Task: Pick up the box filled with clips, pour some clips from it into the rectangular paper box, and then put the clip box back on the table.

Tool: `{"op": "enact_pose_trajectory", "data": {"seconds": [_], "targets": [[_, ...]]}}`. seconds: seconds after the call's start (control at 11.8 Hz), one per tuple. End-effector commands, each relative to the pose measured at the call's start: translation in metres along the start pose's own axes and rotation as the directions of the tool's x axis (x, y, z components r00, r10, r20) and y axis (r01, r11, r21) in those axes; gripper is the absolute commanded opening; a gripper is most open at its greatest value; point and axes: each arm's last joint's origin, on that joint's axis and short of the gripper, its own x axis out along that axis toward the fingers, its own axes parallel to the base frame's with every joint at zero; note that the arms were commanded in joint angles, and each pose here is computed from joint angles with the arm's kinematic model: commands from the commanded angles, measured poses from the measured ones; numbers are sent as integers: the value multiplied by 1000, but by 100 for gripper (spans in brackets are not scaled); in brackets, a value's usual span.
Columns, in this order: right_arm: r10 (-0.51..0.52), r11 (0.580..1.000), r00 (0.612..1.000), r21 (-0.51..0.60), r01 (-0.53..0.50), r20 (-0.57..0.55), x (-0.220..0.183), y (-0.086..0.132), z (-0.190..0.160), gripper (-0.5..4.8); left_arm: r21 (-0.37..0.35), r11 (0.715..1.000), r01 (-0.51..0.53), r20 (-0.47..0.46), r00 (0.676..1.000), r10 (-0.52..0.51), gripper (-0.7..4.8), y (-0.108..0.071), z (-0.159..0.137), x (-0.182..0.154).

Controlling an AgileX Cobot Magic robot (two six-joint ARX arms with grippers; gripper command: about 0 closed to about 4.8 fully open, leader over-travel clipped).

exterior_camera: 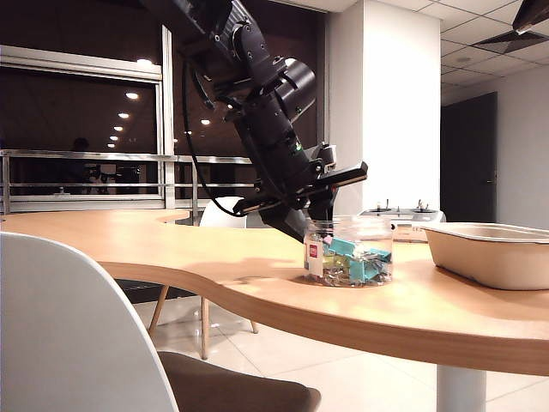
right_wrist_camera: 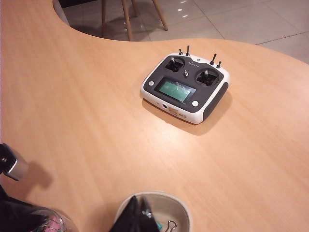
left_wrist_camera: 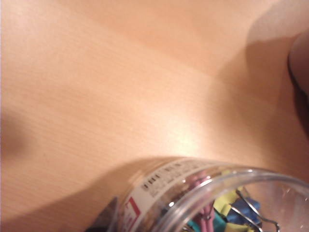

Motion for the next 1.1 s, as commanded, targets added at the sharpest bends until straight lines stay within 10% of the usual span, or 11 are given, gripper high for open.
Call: {"op": "enact_pose_trajectory", "data": {"seconds": [0.08, 1.1], "targets": [[6, 1000, 1000, -7, -5, 25, -2, 1, 3, -6, 11, 1000, 25, -9, 1000, -25, 19, -5, -1, -1], [5, 1000, 1000, -7, -5, 25, -2, 1, 3, -6, 28, 999, 21, 116, 993, -24, -6, -21, 49, -50]]}}
